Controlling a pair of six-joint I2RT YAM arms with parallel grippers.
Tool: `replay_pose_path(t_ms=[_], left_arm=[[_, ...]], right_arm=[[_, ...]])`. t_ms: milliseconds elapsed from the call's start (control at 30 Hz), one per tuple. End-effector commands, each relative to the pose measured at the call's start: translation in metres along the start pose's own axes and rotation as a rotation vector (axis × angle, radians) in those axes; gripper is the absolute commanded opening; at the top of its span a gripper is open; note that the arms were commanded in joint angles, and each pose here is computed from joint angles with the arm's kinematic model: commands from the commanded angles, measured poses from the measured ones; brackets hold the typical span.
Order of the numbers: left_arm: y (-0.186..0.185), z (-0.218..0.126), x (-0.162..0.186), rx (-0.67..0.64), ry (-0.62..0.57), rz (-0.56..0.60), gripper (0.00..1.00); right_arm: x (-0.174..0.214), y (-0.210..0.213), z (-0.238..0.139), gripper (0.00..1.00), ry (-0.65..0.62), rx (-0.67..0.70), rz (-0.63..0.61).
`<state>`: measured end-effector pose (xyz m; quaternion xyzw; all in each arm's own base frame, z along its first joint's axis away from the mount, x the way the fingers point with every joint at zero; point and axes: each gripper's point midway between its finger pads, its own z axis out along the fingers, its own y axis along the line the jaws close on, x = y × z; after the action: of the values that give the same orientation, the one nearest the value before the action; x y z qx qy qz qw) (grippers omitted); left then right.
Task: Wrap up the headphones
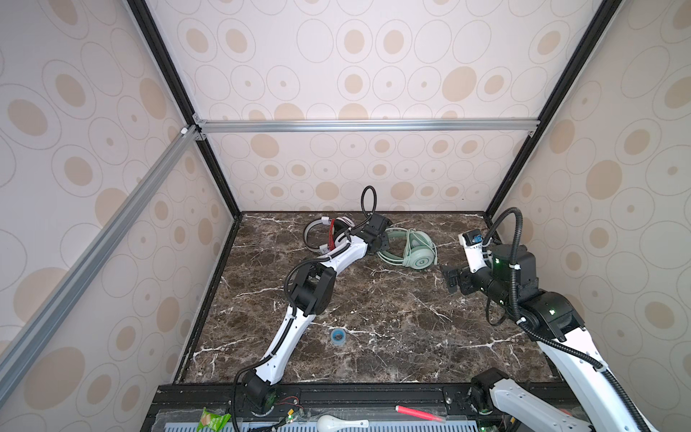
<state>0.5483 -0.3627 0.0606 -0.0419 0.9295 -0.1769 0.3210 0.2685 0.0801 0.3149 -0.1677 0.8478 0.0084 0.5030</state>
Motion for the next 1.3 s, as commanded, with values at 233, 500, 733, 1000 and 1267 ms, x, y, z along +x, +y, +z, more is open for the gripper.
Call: replay_pose_path(t_ms=[233, 500, 733, 1000, 1267], left_arm=[[-0.022, -0.066, -0.048, 0.028, -0.097, 0.1, 0.57], [-0.053, -0.189, -0.057, 0.16, -0.208, 0.289, 0.78], [0.006, -0.277, -0.022, 0.096, -0.252, 0.381, 0.9], [0.113, -0.314, 0.023, -0.127, -0.311, 0.346, 0.98], [0.217, -0.335, 0.032, -0.393, -0.393, 0.218, 0.98]], right_arm=[[0.0, -0.014, -0.007, 1.0, -0.01, 0.07, 0.017], [0.036, -0.058, -0.002, 1.0, 0.049, 0.365, 0.113], [0.059, -0.058, 0.017, 1.0, 0.019, 0.399, 0.196], [0.094, -0.071, 0.036, 1.0, -0.028, 0.522, 0.314], [0.138, -0.09, 0.061, 1.0, -0.034, 0.613, 0.413]])
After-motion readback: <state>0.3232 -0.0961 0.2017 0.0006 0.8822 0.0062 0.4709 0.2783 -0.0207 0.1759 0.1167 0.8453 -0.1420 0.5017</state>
